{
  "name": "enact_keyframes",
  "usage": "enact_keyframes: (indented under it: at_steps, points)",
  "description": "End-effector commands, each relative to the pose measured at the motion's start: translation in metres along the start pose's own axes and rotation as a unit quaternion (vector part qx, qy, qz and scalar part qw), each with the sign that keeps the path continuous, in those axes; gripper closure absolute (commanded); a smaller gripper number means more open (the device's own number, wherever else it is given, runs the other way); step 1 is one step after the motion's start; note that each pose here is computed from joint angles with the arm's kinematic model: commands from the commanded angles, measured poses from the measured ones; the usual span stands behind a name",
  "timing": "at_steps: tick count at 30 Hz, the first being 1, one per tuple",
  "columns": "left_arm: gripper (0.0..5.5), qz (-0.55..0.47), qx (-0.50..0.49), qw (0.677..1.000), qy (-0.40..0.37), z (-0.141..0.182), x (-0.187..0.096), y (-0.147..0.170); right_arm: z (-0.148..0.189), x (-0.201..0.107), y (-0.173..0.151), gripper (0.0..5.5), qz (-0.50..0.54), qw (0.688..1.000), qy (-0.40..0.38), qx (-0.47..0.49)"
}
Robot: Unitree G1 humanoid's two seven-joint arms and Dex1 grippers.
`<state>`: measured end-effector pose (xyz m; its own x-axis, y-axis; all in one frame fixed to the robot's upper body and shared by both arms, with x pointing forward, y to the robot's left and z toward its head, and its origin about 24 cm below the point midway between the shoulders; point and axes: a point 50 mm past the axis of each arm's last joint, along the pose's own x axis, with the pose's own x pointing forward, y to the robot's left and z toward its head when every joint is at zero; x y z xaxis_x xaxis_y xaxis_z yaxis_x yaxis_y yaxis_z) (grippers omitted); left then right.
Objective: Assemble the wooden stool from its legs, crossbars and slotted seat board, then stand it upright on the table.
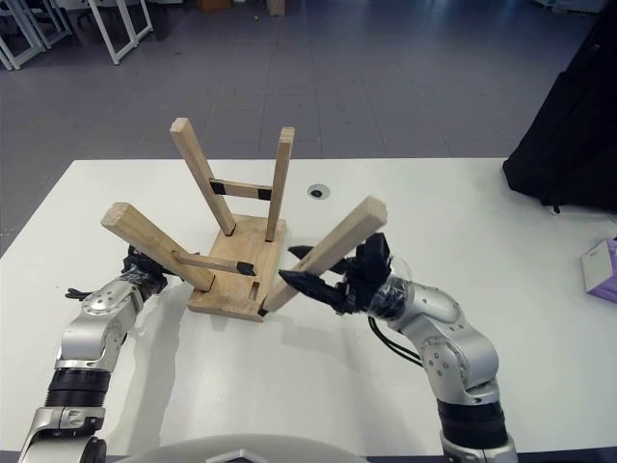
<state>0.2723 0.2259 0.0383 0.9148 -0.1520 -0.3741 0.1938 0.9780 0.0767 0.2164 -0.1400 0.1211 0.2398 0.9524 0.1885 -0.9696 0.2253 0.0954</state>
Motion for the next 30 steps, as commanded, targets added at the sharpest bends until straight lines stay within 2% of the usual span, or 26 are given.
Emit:
enact_keyframes:
  at_steps: [1, 13, 24, 30]
  points:
    - [0.26, -0.005, 0.001, 1.0, -0.007, 0.006, 0.004, 0.0, -0.006, 0.003, -0.018, 3.47, 0.026, 0.996, 0.018, -0.083]
    - [0.26, -0.024, -0.005, 1.0, -0.007, 0.006, 0.009, -0.01, -0.024, 0.028, -0.039, 3.47, 0.019, 0.993, 0.011, -0.118]
    - [0.26, -0.027, -0.004, 1.0, -0.009, 0.008, 0.01, -0.01, -0.037, 0.034, -0.041, 3.47, 0.048, 0.993, 0.031, -0.102]
    - [0.26, -0.031, -0.001, 1.0, -0.007, 0.009, 0.011, -0.01, -0.039, 0.029, -0.054, 3.47, 0.023, 0.994, 0.042, -0.101]
